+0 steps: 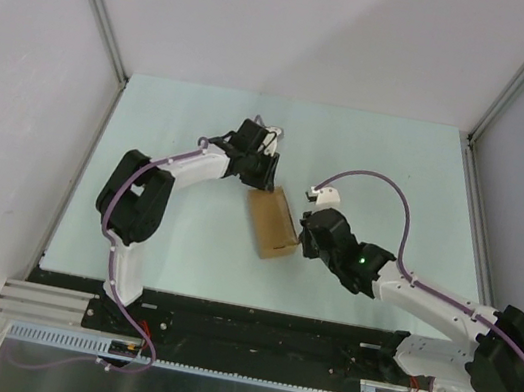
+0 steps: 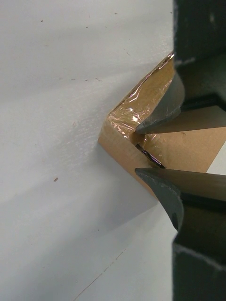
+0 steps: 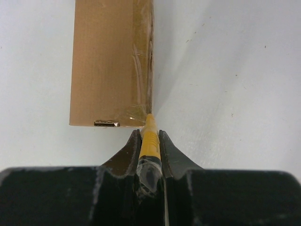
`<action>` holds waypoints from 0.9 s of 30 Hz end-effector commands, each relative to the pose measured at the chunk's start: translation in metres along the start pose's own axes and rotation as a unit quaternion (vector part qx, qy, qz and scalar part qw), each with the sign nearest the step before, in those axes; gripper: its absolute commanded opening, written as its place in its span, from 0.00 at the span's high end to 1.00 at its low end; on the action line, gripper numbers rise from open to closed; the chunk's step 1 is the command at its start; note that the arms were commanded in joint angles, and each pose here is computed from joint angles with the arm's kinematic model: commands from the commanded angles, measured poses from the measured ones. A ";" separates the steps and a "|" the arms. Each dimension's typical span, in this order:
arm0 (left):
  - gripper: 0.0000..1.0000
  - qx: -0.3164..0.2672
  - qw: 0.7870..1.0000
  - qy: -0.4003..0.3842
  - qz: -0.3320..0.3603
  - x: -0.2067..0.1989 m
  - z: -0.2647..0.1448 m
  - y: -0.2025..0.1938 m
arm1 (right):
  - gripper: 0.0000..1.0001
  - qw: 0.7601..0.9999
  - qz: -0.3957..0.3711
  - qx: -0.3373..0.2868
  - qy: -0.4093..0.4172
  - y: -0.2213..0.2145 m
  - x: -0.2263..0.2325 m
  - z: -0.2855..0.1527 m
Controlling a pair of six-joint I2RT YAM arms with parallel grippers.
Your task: Unpack the express box
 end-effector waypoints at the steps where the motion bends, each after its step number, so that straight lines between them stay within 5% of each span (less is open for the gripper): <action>1: 0.62 0.071 0.996 0.037 0.038 0.009 0.003 -0.042 | 1.00 0.998 0.016 -0.063 -0.005 0.032 0.004 -0.007; 10: 0.62 0.062 0.997 0.032 0.041 0.003 0.000 -0.039 | 1.00 0.989 0.032 -0.144 0.003 0.075 0.013 0.009; 27: 0.61 0.068 0.997 0.008 0.042 -0.004 0.002 -0.047 | 1.00 0.981 0.045 -0.172 0.073 0.107 0.020 0.071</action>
Point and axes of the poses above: each gripper's point midway between its finger pads, its own z axis out along the fingers, its own x axis along the line the jaws close on, y = z × x, the point moved 3 cm from there along -z, back along the fingers, and after that the axes turned 10 degrees about z, right-handed, at the moved point
